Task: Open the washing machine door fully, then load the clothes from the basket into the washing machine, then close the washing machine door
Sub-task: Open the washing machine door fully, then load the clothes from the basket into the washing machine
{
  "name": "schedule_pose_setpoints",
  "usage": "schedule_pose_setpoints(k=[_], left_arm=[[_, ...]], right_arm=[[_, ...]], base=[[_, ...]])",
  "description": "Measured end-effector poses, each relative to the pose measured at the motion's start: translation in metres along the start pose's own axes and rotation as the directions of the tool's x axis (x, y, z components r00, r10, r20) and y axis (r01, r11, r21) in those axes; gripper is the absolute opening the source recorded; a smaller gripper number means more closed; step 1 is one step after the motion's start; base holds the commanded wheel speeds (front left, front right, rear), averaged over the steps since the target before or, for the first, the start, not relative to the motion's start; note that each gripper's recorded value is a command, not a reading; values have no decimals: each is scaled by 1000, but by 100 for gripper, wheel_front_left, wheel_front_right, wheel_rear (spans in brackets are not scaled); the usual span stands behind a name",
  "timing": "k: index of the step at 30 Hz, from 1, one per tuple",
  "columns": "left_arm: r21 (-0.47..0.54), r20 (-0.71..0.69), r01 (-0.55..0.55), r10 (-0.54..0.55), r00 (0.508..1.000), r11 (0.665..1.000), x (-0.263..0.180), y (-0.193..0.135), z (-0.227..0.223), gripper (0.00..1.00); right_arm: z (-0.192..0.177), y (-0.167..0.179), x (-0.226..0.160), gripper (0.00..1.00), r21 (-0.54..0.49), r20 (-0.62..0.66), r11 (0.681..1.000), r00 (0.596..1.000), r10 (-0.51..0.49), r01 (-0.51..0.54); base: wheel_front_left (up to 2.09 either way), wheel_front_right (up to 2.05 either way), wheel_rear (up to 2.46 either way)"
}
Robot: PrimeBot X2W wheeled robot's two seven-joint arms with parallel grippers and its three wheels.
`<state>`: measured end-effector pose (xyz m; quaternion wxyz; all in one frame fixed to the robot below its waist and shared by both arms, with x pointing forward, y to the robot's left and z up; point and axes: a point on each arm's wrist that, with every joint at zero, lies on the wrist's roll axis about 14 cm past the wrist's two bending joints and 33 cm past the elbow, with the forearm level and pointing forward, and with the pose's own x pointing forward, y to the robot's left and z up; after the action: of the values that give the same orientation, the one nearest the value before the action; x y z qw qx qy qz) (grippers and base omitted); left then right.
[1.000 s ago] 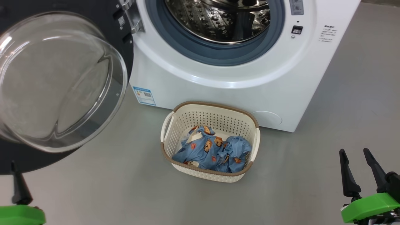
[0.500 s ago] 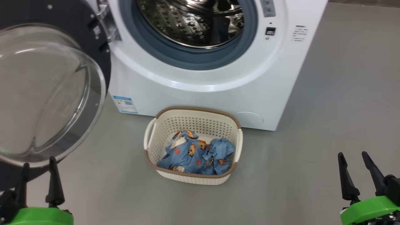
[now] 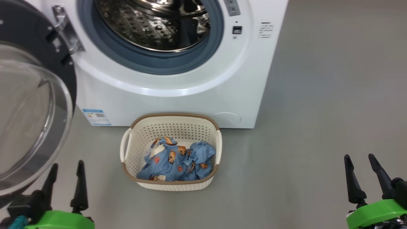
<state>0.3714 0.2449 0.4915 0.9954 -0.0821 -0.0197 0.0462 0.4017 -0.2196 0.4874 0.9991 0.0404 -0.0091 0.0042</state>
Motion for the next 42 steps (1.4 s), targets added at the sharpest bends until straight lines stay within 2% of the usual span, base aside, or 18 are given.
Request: schedule_pose_setpoints(k=[9, 21, 42], left_arm=[[-44, -26, 126, -127, 992, 991, 12, -44, -11, 100], [-74, -36, 195, -198, 980, 978, 17, -70, -16, 100], [-87, -39, 192, -196, 980, 978, 17, -68, -17, 100]], right_arm=[[4, -23, -15, 100, -6, 6, 998, 998, -67, 67], [8, -38, -28, 100, -5, 16, 993, 993, -118, 118], [6, -38, -27, 100, 2, 14, 992, 992, -122, 122]], base=[[0, 0, 0], [0, 0, 0], [0, 0, 0]])
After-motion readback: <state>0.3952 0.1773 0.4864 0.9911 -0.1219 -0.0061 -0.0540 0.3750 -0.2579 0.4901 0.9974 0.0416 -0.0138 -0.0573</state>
